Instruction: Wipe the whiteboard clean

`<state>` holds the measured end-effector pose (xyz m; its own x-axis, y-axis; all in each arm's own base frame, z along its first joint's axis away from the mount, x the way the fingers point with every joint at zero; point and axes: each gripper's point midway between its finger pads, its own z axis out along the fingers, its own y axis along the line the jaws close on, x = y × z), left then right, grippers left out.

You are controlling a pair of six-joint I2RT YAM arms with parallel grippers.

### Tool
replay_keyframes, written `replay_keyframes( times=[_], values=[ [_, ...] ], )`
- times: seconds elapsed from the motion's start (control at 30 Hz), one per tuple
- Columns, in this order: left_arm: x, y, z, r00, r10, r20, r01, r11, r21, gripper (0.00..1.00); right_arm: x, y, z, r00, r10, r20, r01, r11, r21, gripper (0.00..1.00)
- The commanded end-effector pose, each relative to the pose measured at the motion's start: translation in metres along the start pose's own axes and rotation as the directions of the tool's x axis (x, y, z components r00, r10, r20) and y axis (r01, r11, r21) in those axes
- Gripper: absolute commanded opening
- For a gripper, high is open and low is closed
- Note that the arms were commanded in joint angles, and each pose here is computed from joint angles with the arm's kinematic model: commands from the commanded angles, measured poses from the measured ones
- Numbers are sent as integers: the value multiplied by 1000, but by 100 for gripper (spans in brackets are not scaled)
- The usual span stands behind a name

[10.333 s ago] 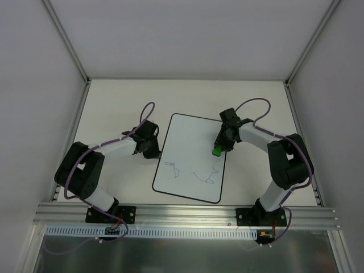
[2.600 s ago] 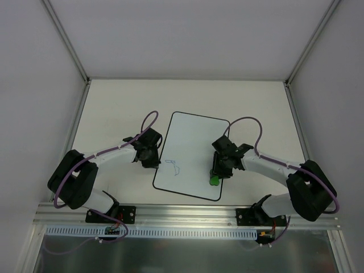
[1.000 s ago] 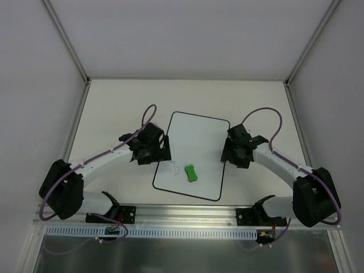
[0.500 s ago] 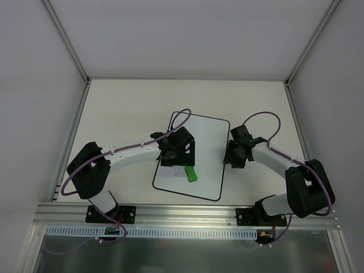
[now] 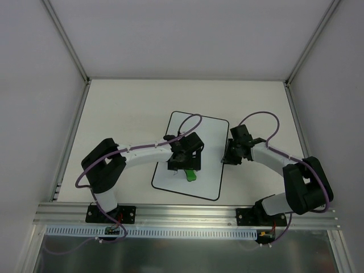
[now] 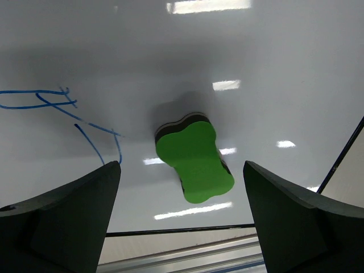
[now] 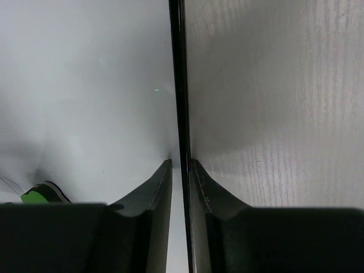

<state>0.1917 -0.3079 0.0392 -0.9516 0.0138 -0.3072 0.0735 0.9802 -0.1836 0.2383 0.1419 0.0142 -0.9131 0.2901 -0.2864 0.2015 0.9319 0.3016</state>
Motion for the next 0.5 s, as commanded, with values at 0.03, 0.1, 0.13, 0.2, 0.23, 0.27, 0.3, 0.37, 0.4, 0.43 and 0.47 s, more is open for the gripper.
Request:
replay_keyframes(
  times=[0.03,0.1,0.13,0.2,0.23,0.27,0.3,0.37,0.4,0.43,0.47],
  values=[
    [-3,-19,-1,1000,-15,19,15,1000,8,88,25,-19,11,997,23,-78,-18,998,58,20],
    [-1,-18,1,1000,-21,9,21,1000,2,85,27,-20,11,996,32,-80,-27,998,61,18],
    [0,-17,2,1000,-19,7,19,1000,-2,84,27,-19,11,996,29,-80,-24,998,59,17],
    [2,-14,4,1000,-25,3,25,1000,-12,81,28,-20,11,996,31,-78,-26,998,63,15],
    [3,-14,5,1000,-26,1,26,1000,-15,77,28,-20,11,996,30,-79,-24,997,69,15],
    [4,-13,5,1000,-25,-1,25,1000,-18,75,28,-20,11,996,28,-79,-23,997,69,14],
    [5,-12,6,1000,-24,-5,24,999,-21,74,29,-20,11,996,27,-81,-21,997,70,13],
    [6,-13,7,1000,-27,-11,27,999,-19,69,30,-20,12,996,26,-85,-20,997,72,13],
    [6,-13,8,1000,-28,-15,28,999,-22,68,30,-20,12,996,26,-86,-20,997,71,13],
    [7,-13,8,999,-28,-16,28,999,-23,67,30,-20,12,996,25,-85,-19,997,72,12],
    [7,-14,8,999,-31,-17,31,999,-22,64,30,-20,12,996,25,-85,-19,997,72,12]
  ],
)
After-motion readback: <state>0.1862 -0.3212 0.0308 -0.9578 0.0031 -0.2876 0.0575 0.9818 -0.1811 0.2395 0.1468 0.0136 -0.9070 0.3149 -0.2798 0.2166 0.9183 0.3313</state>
